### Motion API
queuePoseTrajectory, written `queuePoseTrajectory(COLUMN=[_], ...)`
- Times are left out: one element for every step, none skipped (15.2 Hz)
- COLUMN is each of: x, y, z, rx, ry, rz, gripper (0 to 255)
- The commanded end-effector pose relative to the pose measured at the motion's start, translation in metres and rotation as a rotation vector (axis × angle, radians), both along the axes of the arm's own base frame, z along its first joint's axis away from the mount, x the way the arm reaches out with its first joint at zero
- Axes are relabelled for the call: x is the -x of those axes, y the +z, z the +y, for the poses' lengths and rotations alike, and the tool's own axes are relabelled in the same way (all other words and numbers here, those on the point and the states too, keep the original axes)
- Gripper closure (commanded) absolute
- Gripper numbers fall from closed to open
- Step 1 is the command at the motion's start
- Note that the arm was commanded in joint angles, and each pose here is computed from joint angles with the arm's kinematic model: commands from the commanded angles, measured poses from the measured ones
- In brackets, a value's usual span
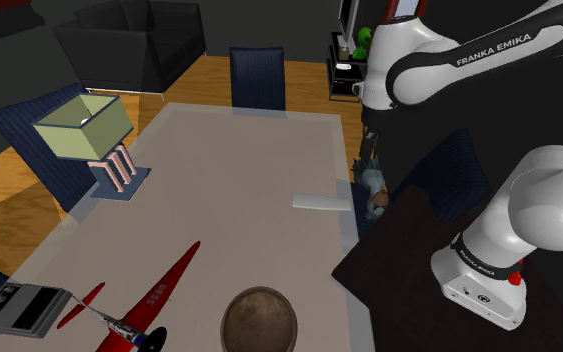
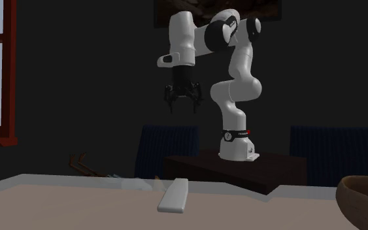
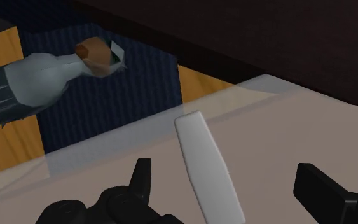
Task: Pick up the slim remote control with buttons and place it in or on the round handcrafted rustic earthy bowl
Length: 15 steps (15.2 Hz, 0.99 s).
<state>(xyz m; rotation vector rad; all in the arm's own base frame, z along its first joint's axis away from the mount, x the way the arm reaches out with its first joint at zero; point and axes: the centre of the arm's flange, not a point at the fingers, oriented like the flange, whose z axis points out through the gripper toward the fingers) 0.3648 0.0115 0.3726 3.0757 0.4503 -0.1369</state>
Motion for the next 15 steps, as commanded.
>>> queuePoseTrajectory(x=[-0.009, -0.013, -0.017, -0.021, -0.025, -0.029, -0.034, -0.038, -0.042, -0.046, -0.050, -0.054, -0.058, -0.062, -0.066], y=[-0.025, -0.037, -0.049, -0.061, -0.073, -0.084, -0.096, -0.108, -0.120, -0.131, -0.143, -0.155, -0.166, -0.178, -0.189], z=[0.003, 0.005, 0.007, 0.009, 0.012, 0.014, 0.017, 0.020, 0.023, 0.026, 0.029, 0.033, 0.037, 0.040, 0.044], rx=[-0.008, -0.012, -0.016, -0.020, -0.024, -0.028, -0.032, -0.036, -0.040, -0.044, -0.048, -0.052, -0.056, -0.060, -0.064], ry=[0.050, 0.073, 0.097, 0.121, 0.145, 0.169, 0.193, 0.217, 0.240, 0.264, 0.288, 0.312, 0.336, 0.360, 0.384], rz=[-0.013, -0.017, -0.022, -0.026, -0.031, -0.035, -0.039, -0.044, -0.048, -0.053, -0.057, -0.061, -0.066, -0.070, -0.075], gripper=[0, 0, 0, 0, 0, 0, 0, 0, 0, 0, 0, 0, 0, 0, 0])
